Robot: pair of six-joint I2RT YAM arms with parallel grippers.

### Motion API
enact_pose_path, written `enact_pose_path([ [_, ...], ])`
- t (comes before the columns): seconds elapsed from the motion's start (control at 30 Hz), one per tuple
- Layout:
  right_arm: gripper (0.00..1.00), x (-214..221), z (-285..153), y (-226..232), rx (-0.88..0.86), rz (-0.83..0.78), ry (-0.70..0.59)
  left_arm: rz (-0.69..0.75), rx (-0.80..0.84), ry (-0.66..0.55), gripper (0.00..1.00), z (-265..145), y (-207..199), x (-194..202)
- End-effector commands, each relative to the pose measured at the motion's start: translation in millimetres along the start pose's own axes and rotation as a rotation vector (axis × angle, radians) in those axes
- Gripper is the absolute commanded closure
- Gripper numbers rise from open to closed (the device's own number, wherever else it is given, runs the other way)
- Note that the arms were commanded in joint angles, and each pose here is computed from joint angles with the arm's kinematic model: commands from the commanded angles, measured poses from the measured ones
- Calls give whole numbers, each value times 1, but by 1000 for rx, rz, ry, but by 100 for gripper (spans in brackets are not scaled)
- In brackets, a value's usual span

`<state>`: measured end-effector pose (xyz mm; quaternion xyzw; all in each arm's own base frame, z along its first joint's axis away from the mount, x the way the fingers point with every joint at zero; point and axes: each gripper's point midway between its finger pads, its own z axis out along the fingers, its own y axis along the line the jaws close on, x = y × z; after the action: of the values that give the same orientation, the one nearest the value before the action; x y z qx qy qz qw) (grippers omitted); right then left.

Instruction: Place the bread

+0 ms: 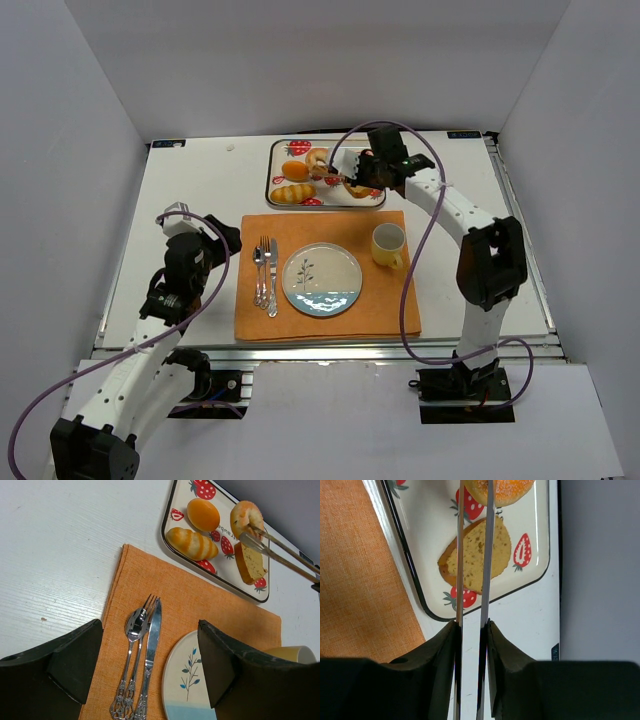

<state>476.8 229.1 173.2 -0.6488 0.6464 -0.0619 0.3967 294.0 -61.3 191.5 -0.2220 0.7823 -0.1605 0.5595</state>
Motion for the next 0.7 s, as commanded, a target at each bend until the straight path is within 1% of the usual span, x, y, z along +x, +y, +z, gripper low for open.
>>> enact_pose_path([
  [0.0, 95, -29, -33, -24, 81, 17, -111, -5, 9, -26, 14, -2, -4, -9],
  [0.07, 95, -30, -38, -12, 45, 19, -129, -5, 8, -29, 14, -2, -3, -10],
  [0.1, 96, -37, -50, -4, 11, 14, -169, -5, 5, -31, 14, -3, -3, -10],
  [0.17, 96, -37, -58, 25, -75, 6, -199, -5, 4, -32, 15, -3, -2, -10],
  [0.2, 96, -49, -77, 34, -107, -39, -270, -6, 3, -36, 14, -4, -2, -11],
  [0.23, 96, -46, -85, 52, -160, -46, -278, -6, 0, -34, 14, -4, -1, -10],
  [0.3, 96, -48, -107, 82, -221, -67, -340, -8, 2, -37, 14, -5, 0, -10],
  [0.33, 96, -48, -113, 94, -247, -69, -347, -10, 2, -37, 14, -5, 0, -10],
  [0.37, 96, -39, -116, 116, -302, -55, -332, -9, 2, -34, 14, -4, 0, -8],
  [0.4, 95, -42, -127, 125, -309, -68, -346, -11, 3, -36, 14, -4, 0, -8],
  [0.47, 94, -34, -138, 148, -349, -66, -333, -12, 9, -31, 14, -3, -1, -7],
  [0.57, 91, -31, -147, 167, -366, -78, -328, -12, 17, -23, 14, 0, -3, -5],
  [0.67, 87, -22, -146, 188, -407, -86, -299, -5, 23, -14, 14, 3, -5, -4],
])
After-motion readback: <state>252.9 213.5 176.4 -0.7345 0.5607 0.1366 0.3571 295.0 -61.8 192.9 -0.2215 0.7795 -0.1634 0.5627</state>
